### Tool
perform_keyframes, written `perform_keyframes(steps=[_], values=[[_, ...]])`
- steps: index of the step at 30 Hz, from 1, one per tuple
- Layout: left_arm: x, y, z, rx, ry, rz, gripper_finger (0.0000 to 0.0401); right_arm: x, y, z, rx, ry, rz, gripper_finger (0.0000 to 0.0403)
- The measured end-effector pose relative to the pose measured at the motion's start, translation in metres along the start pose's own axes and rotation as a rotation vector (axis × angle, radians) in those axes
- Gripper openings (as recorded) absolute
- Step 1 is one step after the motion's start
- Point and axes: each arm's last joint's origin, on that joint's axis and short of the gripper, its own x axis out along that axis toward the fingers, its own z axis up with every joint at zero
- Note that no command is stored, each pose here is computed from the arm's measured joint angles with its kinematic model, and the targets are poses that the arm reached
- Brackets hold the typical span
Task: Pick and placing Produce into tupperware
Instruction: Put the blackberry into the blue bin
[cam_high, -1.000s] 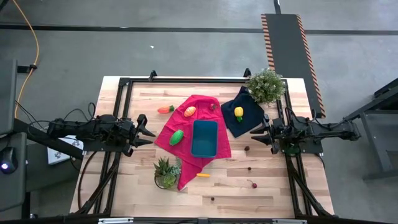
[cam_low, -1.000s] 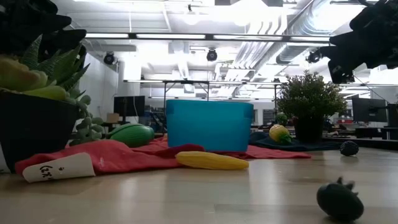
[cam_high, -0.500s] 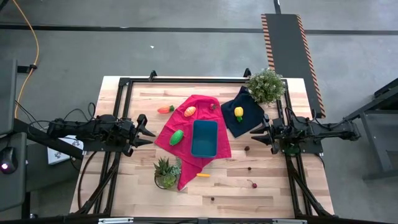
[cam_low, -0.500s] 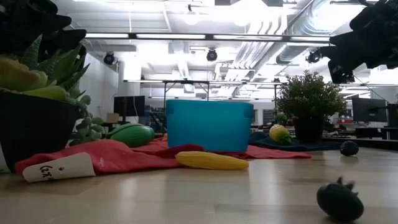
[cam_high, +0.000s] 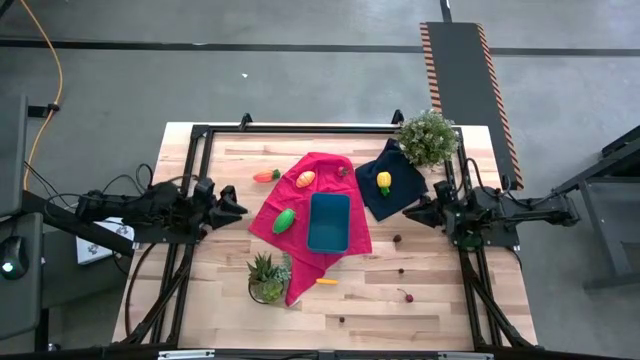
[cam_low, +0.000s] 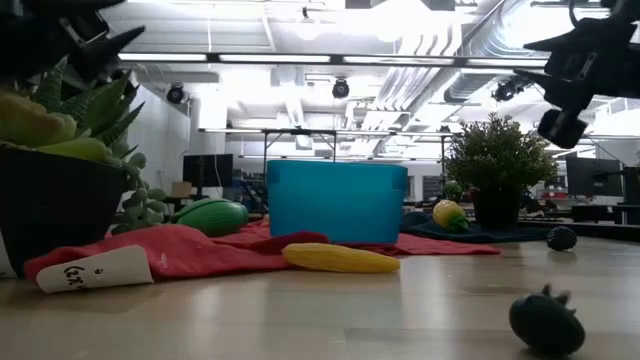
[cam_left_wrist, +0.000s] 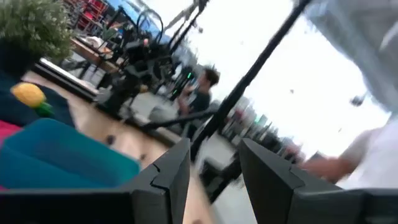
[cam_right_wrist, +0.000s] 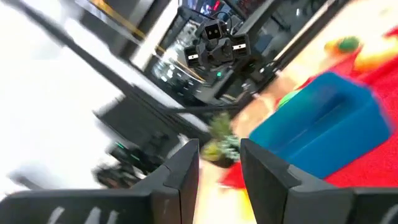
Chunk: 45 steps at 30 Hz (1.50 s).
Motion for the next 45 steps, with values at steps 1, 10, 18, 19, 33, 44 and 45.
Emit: perform_keyframes(steps=[1, 10, 18, 19, 33, 44, 45], values=[[0.0, -0.001, 0.001, -0.039, -0.019, -0.005, 0.0129, 0.0, 0.0, 0.0, 0.057, -0.004, 0.002, 0.011], [-0.001, -0.003, 0.009, -0.254, -0.154, 0.01, 0.0129, 0.0, -0.001, 0.003, 0.368, -0.106, -0.037, 0.011], [-0.002, -0.001, 0.014, -0.41, -0.311, 0.083, 0.0129, -0.001, -0.006, 0.007, 0.396, -0.288, -0.133, 0.011], [-0.002, -0.001, 0.014, -0.411, -0.32, 0.089, 0.0129, -0.002, -0.006, 0.007, 0.399, -0.305, -0.14, 0.011], [-0.002, 0.0, 0.014, -0.409, -0.337, 0.115, 0.0129, -0.012, 0.042, 0.045, 0.196, -0.517, 0.001, 0.011], [-0.002, 0.0, 0.014, -0.409, -0.338, 0.115, 0.0129, 0.016, 0.087, 0.07, -0.061, 0.052, -0.522, 0.011], [-0.002, 0.0, 0.014, -0.409, -0.338, 0.115, 0.0129, 0.022, 0.09, 0.072, -0.093, 0.098, -0.539, 0.011]])
